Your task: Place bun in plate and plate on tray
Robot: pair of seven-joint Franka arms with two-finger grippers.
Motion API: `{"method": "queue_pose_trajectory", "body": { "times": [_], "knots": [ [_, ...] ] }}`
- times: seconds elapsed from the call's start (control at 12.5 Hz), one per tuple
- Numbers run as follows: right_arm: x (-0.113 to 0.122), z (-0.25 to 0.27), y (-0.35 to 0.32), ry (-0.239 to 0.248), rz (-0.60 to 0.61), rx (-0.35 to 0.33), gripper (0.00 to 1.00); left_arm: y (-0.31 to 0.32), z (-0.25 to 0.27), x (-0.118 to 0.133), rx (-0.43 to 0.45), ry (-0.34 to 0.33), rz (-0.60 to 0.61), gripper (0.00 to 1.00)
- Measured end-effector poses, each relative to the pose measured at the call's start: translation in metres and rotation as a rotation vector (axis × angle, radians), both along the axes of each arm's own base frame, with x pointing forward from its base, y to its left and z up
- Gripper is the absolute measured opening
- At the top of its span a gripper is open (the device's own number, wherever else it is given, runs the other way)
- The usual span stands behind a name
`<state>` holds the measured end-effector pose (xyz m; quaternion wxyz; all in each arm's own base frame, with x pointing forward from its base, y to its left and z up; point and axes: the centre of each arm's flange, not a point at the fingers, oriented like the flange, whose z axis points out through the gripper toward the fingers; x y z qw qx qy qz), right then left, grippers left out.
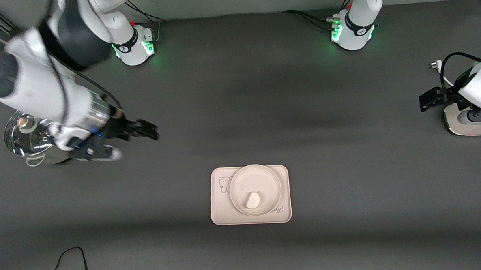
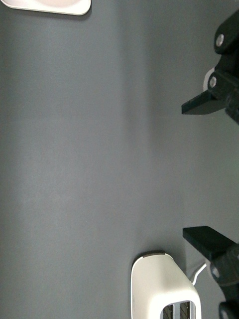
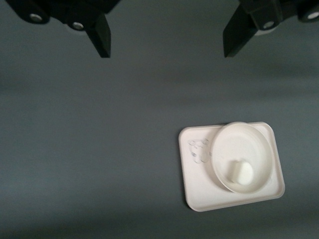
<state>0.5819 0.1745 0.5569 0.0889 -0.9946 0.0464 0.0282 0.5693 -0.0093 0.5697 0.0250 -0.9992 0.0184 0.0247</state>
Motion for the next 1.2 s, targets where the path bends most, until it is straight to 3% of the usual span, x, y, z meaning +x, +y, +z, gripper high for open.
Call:
{"method": "queue_pose_trajectory", "body": {
  "times": [0.24,0.48,0.8,1.2],
  "knots": [
    [-0.023,0.035,-0.079,-0.018,0.111,-0.103,1.00,0.001,0.000,0.000,0.000,0.000,0.001,1.00],
    [-0.024,0.038,-0.121,-0.021,0.140,-0.182,1.00,0.001,0.000,0.000,0.000,0.000,0.002,1.00],
    [-0.022,0.037,-0.191,-0.013,0.088,-0.188,1.00,0.001,0.000,0.000,0.000,0.000,0.003,1.00],
    [-0.023,0.037,-0.198,-0.012,0.075,-0.188,1.00,0.002,0.000,0.000,0.000,0.000,0.003,1.00]
  ]
}}
